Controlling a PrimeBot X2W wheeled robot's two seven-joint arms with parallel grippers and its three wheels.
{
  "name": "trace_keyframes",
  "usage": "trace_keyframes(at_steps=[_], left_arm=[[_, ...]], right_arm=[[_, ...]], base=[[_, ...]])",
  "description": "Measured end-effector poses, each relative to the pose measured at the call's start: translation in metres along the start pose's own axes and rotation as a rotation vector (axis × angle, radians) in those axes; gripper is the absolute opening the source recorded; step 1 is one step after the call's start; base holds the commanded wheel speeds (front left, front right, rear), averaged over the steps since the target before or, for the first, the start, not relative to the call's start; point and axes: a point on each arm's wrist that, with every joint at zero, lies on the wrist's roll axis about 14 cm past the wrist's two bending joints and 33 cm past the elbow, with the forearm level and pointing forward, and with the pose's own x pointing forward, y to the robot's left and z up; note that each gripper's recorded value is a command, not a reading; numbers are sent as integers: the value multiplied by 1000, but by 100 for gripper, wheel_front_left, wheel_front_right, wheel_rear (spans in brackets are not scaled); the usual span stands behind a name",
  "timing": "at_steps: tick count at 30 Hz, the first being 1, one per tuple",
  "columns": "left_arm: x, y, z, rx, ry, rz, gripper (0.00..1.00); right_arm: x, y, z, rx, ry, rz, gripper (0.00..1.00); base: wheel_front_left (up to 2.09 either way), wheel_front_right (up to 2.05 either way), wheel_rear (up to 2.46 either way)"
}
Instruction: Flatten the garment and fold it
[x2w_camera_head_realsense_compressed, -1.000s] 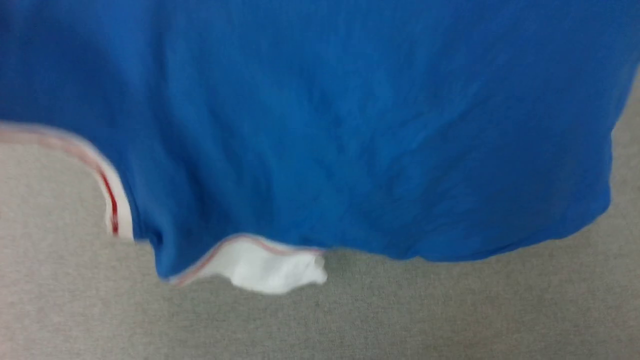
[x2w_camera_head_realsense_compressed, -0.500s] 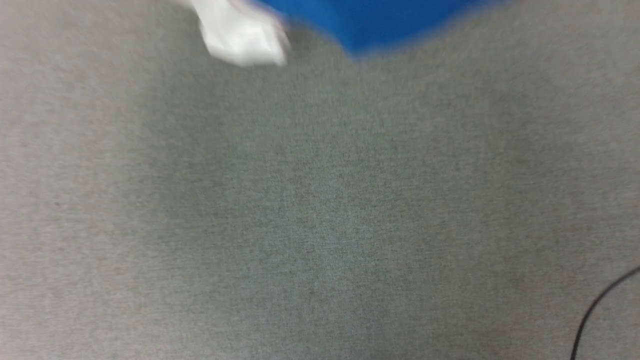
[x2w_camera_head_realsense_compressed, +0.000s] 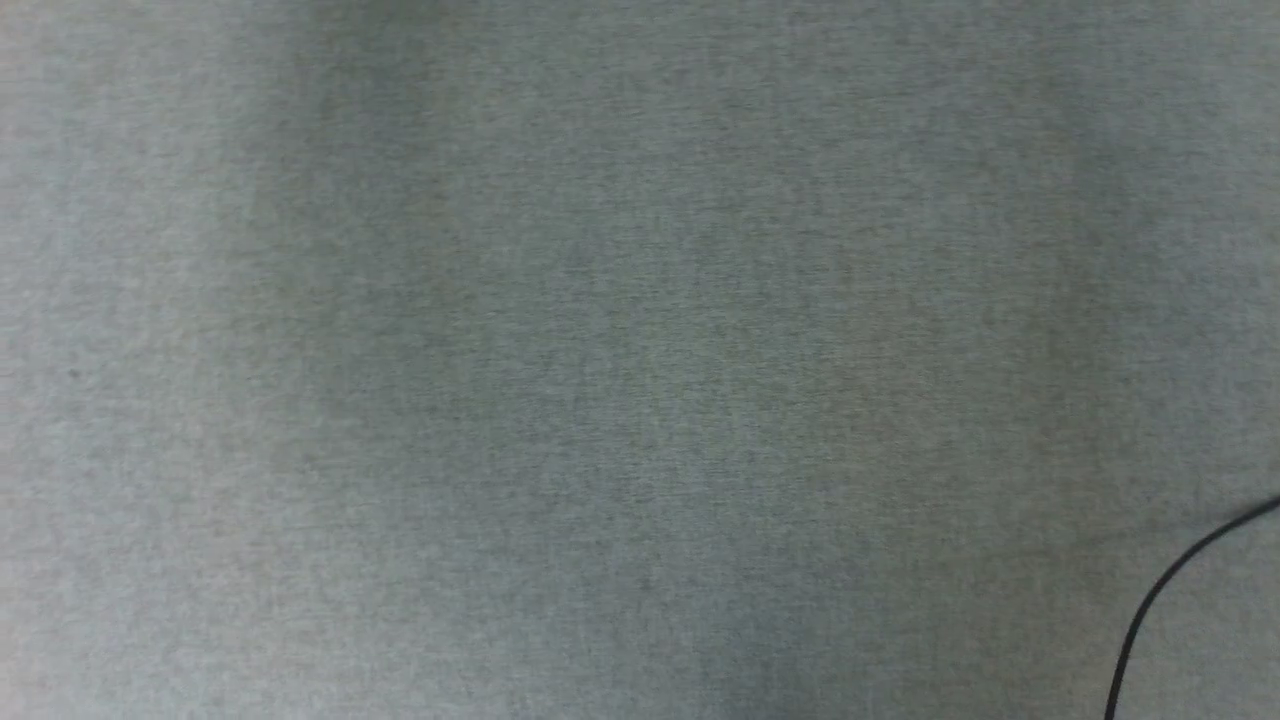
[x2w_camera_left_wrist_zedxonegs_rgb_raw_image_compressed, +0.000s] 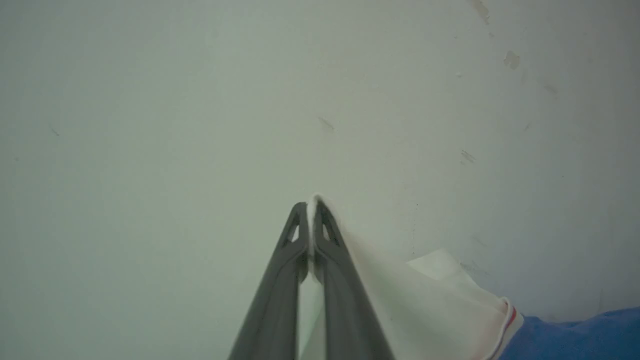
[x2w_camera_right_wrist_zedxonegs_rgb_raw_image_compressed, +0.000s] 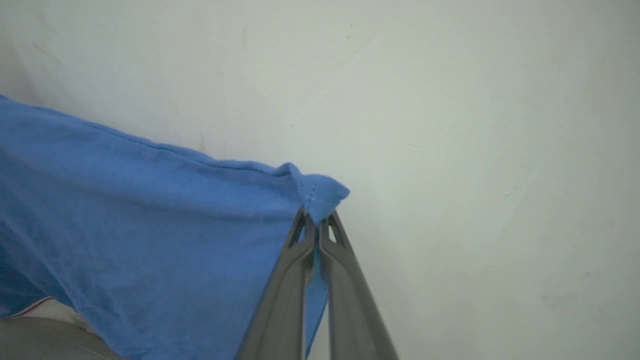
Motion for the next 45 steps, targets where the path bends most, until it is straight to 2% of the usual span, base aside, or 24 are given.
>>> trace_keyframes(at_steps=[4, 8, 15, 19, 21, 25, 33, 36, 45], left_arm=[[-42, -10, -42, -14, 130, -21, 0], [-103, -23, -79, -29, 285, -46, 0], [-217, -42, -103, -59, 530, -96, 0], [-282, -48, -99, -60, 689, -130, 0], [-319, -48, -96, -28, 798, -174, 0], [-372, -42, -76, -16, 918, -177, 0], [-438, -54, -26, -84, 1049, -167, 0], [-464, -63, -11, -127, 1113, -169, 0], [-533, -76, 30, -209, 1297, -171, 0]], right_arm=[[-17, 21, -54, 55, 103, 30, 0], [-49, 39, -96, 92, 203, 55, 0], [-116, 69, -131, 130, 336, 110, 0], [-161, 76, -141, 143, 408, 134, 0], [-184, 78, -143, 148, 440, 141, 0], [-222, 76, -138, 159, 472, 141, 0], [-289, 78, -135, 187, 569, 149, 0], [-317, 84, -140, 199, 644, 169, 0], [-403, 88, -150, 330, 876, 161, 0]], base=[[0, 0, 0], [0, 0, 0], [0, 0, 0], [0, 0, 0], [0, 0, 0], [0, 0, 0], [0, 0, 0], [0, 0, 0], [0, 0, 0]])
